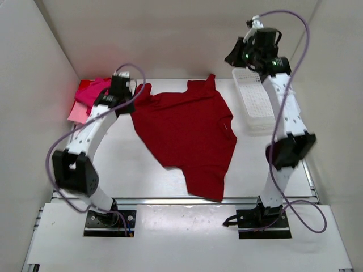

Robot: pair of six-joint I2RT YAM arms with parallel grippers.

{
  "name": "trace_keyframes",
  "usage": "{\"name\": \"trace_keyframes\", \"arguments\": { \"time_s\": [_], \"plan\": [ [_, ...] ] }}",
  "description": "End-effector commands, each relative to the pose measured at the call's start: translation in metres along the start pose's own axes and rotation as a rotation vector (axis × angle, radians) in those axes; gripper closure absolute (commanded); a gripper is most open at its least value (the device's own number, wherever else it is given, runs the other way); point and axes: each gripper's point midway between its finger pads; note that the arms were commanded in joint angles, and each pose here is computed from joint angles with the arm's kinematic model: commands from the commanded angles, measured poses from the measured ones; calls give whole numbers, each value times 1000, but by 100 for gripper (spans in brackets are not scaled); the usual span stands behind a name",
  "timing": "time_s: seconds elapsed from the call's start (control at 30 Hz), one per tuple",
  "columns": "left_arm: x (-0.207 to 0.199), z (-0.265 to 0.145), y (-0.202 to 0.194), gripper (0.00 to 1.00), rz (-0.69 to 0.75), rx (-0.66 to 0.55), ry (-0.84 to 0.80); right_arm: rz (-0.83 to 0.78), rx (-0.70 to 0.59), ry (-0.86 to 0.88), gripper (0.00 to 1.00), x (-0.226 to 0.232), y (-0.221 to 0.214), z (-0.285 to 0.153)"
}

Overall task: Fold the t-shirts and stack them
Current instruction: Flatten out the crumpled T-shirt at the center of the board.

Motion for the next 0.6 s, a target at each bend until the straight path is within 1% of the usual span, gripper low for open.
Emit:
{"name": "trace_keyframes", "arguments": {
  "time_s": [0.0, 0.03, 0.07, 0.1, 0.13, 0.2, 0.23, 0.27, 0.3, 0.33, 0.37, 0.43, 0.47, 0.53, 0.57],
  "plan": [
    [15, -30, -55, 96, -19, 86, -25, -64, -26, 39, 100, 43, -4, -93],
    [15, -32, -75, 99, -10, 121, -25, -68, -42, 54, 100, 47, -7, -104],
    [13, -34, -97, 97, -22, 176, -45, -61, -34, 53, 100, 52, -25, -127],
    [9, -35, -115, 92, -44, 220, -84, -76, -31, 59, 100, 66, -44, -146],
    [9, -33, -122, 87, -58, 240, -96, -106, -15, 33, 97, 69, -59, -150],
    [3, -30, -147, 61, -100, 295, -140, -156, 104, 72, 76, 104, -133, -163],
    [-4, -29, -148, 49, -114, 289, -162, -155, 215, 102, 71, 117, -182, -168],
    [-6, -25, -149, 44, -125, 274, -171, -111, 274, 84, 64, 119, -207, -174],
    [-13, -26, -153, 37, -124, 279, -186, -109, 369, 76, 61, 115, -250, -182],
    [-16, -21, -153, 34, -144, 266, -188, -66, 438, 73, 59, 116, -287, -191],
    [-18, -19, -153, 33, -159, 265, -198, -46, 464, 80, 59, 118, -305, -196],
    [-27, -5, -155, 31, -201, 266, -222, 21, 514, 73, 58, 114, -356, -216],
    [-29, -2, -154, 32, -214, 264, -225, 53, 521, 77, 54, 114, -365, -219],
    [-35, 13, -158, 33, -233, 275, -225, 125, 588, 72, 53, 100, -404, -230],
    [-40, 16, -156, 35, -224, 268, -231, 165, 574, 73, 53, 97, -403, -230]
  ]
}}
Point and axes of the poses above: each gripper's point midway between its finger pads, its own z axis out along the fingers, its own x axis along the line the jaws close on, y = z × x, and after that the axes turned 6 degrees about -z, right-handed
